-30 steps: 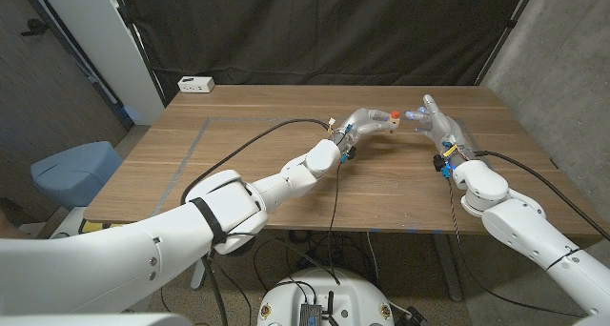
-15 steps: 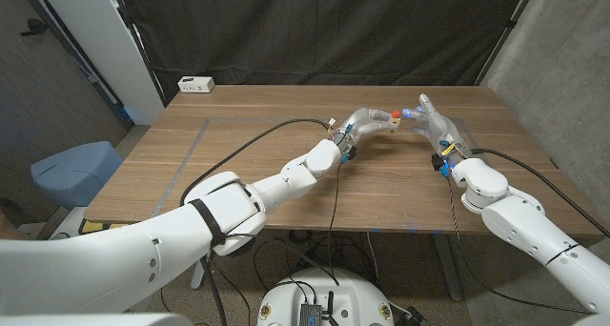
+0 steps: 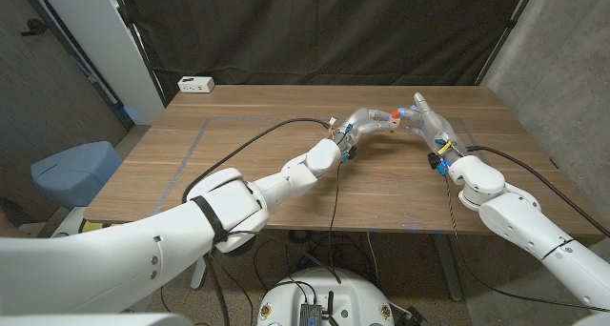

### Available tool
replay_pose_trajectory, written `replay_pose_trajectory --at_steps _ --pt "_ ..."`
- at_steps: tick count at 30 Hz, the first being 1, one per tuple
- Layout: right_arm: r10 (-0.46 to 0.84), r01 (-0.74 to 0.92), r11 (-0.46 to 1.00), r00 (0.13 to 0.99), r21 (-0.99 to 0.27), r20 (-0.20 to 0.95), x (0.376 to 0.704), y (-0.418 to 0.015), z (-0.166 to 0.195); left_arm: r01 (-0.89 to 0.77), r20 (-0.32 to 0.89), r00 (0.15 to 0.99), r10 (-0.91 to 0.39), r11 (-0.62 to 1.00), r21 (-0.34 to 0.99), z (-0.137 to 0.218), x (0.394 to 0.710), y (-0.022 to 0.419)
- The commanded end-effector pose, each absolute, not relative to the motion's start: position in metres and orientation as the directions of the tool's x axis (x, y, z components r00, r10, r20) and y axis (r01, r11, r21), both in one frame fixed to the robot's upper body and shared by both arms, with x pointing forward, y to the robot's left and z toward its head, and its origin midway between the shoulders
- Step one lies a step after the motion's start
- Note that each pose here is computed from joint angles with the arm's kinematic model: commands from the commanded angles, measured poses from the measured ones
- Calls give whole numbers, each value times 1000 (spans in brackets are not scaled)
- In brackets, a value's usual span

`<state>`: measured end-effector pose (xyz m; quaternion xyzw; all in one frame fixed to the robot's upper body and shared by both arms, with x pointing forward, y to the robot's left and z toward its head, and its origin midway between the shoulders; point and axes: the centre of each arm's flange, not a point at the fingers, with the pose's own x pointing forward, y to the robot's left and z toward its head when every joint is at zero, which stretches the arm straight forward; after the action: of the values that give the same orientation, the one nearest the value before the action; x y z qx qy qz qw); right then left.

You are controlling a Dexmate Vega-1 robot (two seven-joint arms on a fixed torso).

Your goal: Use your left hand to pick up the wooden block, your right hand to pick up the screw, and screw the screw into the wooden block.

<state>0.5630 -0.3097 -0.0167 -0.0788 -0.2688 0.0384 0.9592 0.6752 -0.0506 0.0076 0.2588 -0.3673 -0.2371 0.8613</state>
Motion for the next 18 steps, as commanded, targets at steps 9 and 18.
replay_pose_trajectory --at_steps 9,18 --pt "122 -37 984 852 -174 510 564 -305 -14 225 495 632 -596 752 619 9 678 -51" --pt "114 -32 985 855 -169 505 565 -304 -14 225 494 634 -595 753 618 9 679 -51"
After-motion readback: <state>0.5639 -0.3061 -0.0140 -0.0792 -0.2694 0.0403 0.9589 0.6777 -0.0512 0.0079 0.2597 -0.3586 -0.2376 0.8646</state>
